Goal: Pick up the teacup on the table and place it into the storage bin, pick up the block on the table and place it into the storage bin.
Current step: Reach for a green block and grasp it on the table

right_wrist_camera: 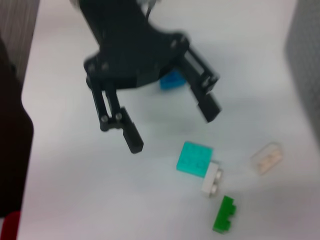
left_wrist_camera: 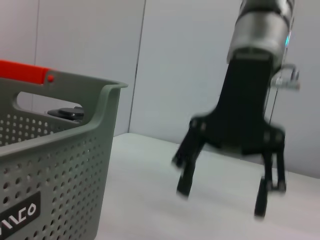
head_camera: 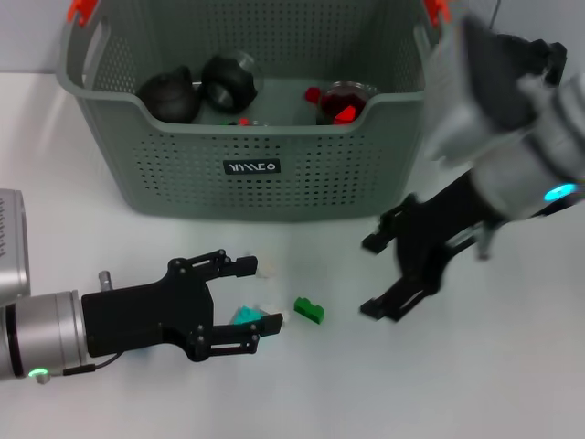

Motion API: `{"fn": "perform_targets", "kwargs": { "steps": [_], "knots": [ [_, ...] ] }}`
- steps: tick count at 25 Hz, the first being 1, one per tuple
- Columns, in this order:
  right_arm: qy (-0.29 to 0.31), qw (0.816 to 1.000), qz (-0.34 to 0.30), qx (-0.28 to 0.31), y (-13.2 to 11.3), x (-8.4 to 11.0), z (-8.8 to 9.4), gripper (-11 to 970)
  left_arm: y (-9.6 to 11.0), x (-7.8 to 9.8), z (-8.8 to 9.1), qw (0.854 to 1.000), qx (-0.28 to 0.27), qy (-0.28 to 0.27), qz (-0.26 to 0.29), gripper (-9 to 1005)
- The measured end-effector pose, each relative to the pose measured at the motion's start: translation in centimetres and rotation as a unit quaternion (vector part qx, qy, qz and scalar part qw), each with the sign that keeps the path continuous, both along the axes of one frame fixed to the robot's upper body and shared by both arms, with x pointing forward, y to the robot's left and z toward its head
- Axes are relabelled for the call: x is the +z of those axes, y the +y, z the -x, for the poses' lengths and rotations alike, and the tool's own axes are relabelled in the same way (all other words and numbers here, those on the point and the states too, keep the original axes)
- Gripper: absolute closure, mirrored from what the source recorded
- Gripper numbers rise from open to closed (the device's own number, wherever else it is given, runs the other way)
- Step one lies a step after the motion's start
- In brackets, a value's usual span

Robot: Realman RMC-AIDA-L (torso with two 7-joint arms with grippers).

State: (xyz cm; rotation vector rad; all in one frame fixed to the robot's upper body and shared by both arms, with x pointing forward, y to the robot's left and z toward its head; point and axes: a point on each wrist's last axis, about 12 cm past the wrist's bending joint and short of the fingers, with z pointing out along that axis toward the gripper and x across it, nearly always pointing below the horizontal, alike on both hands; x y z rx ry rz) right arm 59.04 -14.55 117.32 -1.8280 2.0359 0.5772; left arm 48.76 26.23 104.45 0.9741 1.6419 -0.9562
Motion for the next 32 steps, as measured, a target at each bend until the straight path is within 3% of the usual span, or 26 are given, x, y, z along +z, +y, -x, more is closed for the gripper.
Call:
{"fn": "perform_targets", "kwargs": {
  "steps": [3, 9, 23, 28, 32],
  "knots": [
    [0.003, 1.0, 0.009, 0.005, 2.0, -2.2, -0.2, 41, 0.0, 0.0, 0.0, 1.0, -0.001, 0.001, -0.001, 167],
    [-0.012, 1.0, 0.015, -0.01, 4.9, -4.6, -0.4, 54, 0.0, -0.1, 0.0, 1.0, 0.0, 0.002, -0.001, 167],
    [-0.055, 0.997, 0.028, -0.044, 6.8, -7.3, -0.2, 85, -0.1, -0.2, 0.0, 1.0, 0.003, 0.002, -0.003, 167],
    [-0.051, 0.997, 0.023, -0.044, 7.1, -7.8, 0.2, 318, -0.1, -0.1, -0.1, 1.0, 0.002, 0.0, -0.003, 167],
    [-0.046, 0.998, 0.018, -0.046, 7.3, -8.1, 0.4, 417, -0.1, 0.0, -0.3, 1.0, 0.0, -0.001, -0.003, 167]
  ]
}}
